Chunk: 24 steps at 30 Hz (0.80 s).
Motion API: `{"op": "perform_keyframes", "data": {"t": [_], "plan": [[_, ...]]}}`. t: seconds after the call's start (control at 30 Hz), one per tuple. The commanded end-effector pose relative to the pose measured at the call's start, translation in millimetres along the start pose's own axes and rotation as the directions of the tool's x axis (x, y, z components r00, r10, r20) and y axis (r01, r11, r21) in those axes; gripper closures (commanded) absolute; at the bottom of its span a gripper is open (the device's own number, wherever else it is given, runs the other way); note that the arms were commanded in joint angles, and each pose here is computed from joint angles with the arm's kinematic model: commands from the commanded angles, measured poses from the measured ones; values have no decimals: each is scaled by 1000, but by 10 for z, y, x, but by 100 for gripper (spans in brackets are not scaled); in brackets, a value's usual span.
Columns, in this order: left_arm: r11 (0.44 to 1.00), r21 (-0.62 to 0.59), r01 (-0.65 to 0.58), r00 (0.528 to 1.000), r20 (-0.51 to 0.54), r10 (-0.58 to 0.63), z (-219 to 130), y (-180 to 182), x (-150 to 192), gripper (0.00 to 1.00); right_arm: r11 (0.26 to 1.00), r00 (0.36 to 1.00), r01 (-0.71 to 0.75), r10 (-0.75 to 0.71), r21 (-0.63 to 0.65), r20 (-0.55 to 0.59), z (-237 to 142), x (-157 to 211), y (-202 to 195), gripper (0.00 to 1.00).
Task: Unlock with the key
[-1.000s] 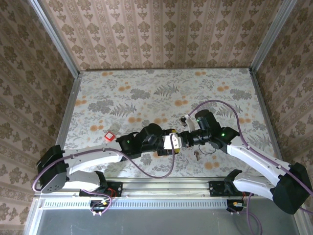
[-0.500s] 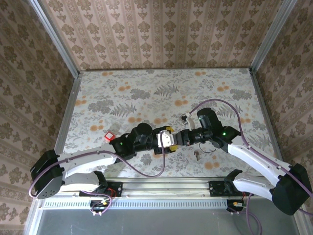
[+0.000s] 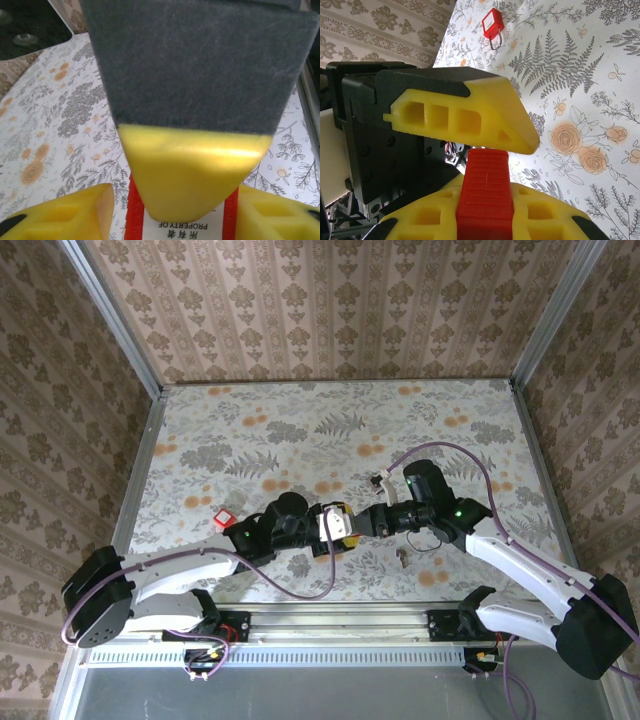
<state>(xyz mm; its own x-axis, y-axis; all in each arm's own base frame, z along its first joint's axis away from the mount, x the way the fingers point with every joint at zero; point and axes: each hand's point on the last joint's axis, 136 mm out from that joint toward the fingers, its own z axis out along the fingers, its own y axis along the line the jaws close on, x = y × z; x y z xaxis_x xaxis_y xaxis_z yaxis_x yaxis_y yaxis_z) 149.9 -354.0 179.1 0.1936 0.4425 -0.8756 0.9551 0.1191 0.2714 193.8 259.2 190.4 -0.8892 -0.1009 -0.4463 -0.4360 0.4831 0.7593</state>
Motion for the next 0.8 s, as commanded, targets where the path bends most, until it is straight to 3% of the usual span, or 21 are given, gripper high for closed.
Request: {"op": "perform_keyframes", "data": {"t": [0.0,0.23,0.27,0.37,0.43,0.57,0.77], "plan": [[1000,-5,-4,999,43,5,29,86,-195,61,999,1000,-5,4,-33,-18,-8,67,38,100],[1000,-29,-12,1000,26,13,28,123,-176,86,999,1000,-15,15,-41,-11,-29,67,64,100],[999,-37,-14,1000,24,15,23,131,-184,90,999,1000,-21,21,-37,-9,-36,61,62,95],[997,-67,-43,999,-1,43,13,142,-181,98,1000,1000,-30,30,7,0,-95,49,12,55],[994,-71,-82,996,-36,80,13,115,-138,100,995,999,-47,44,90,29,-213,12,-108,42],[991,-51,-124,987,-105,119,-7,68,-41,100,992,997,-39,30,124,77,-448,-4,-134,32],[991,-39,-126,984,-130,120,-22,70,-30,100,995,996,-7,-2,95,91,-508,72,-86,33]]}}
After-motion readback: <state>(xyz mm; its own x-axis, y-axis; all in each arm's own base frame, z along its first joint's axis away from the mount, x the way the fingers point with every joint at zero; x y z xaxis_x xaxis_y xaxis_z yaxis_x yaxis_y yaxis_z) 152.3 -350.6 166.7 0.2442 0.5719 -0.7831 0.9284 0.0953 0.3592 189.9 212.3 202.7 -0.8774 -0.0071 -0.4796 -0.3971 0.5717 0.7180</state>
